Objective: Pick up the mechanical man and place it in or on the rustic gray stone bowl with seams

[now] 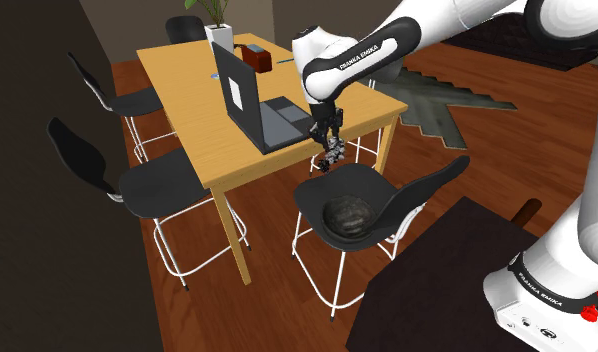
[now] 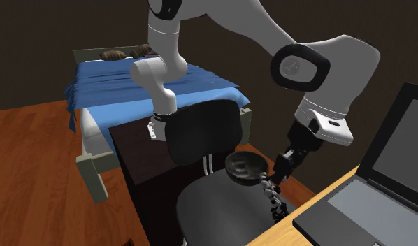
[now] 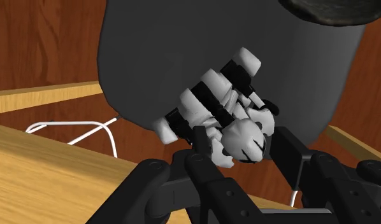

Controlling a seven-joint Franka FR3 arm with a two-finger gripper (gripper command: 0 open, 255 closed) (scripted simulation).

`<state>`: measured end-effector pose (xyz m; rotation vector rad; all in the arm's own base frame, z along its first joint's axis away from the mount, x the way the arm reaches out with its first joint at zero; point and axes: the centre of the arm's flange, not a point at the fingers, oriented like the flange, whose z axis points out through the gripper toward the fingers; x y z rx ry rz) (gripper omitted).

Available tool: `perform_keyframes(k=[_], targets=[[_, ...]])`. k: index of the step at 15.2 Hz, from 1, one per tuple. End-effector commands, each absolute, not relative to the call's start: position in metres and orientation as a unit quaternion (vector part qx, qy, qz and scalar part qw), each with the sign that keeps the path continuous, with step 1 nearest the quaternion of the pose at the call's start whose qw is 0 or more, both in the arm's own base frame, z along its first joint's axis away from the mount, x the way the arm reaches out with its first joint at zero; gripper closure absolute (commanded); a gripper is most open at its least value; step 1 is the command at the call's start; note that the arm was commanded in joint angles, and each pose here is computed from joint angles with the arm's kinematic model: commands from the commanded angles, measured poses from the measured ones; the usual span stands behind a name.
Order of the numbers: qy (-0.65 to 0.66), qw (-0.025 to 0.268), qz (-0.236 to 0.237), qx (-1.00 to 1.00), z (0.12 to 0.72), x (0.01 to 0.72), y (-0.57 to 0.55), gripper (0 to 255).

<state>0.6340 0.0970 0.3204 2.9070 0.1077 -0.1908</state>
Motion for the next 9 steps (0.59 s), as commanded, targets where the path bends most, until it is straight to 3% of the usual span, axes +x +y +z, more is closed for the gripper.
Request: perform_keyframes(k=[1,9], targets=[[0.037,0.113,-0.065,0.991,0.332,0.635,0.096,255],[0.037,0.113,-0.065,0.991,0.374,0.635,0.096,255]])
